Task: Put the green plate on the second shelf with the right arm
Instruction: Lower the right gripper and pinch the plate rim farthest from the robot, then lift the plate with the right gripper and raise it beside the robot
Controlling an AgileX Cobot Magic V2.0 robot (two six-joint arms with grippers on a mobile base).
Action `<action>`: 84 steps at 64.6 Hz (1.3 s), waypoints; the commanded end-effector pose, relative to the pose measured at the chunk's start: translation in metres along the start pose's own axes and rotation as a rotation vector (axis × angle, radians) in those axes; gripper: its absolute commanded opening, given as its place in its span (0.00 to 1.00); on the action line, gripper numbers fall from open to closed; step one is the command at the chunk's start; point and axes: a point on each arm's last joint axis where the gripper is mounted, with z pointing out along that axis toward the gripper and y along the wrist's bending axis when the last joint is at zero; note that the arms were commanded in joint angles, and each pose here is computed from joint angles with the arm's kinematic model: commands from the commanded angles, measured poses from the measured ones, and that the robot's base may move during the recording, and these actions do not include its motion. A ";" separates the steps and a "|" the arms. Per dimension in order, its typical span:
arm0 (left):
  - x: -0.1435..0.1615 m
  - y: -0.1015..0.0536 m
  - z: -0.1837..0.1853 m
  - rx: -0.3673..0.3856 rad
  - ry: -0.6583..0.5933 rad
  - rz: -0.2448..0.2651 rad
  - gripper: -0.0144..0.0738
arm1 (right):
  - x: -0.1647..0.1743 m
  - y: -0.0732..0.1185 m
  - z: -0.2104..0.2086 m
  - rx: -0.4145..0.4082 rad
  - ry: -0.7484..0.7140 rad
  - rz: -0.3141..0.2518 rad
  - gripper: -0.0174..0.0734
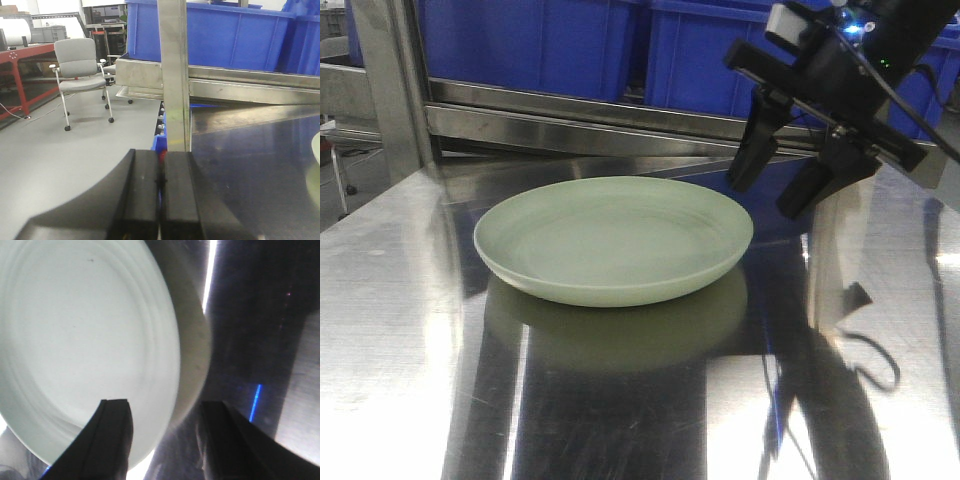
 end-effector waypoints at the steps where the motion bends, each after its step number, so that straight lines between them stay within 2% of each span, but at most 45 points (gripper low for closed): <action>1: 0.006 -0.001 0.000 0.004 -0.061 -0.003 0.31 | -0.007 0.017 -0.017 -0.079 -0.079 -0.005 0.67; 23: 0.006 -0.001 0.000 0.004 -0.061 -0.003 0.31 | -0.006 0.023 0.008 -0.076 -0.056 -0.012 0.67; 28: 0.006 -0.001 0.000 0.004 -0.061 -0.003 0.31 | -0.006 0.023 0.008 -0.076 -0.057 -0.012 0.63; 34: 0.006 -0.001 0.000 0.004 -0.061 -0.003 0.31 | -0.006 0.023 0.008 -0.076 -0.056 -0.012 0.52; 45: 0.006 -0.001 0.000 0.004 -0.061 -0.003 0.31 | -0.007 0.023 0.008 -0.075 -0.059 -0.012 0.23; 49: 0.006 -0.001 0.000 0.004 -0.061 -0.003 0.31 | -0.007 0.023 0.008 -0.075 -0.061 -0.012 0.26; 71: 0.006 -0.001 0.000 0.004 -0.061 -0.003 0.31 | -0.004 0.028 0.001 -0.086 -0.037 -0.025 0.25; 84: 0.006 -0.001 0.000 0.004 -0.061 -0.003 0.31 | -0.006 0.047 -0.042 -0.102 -0.193 -0.098 0.25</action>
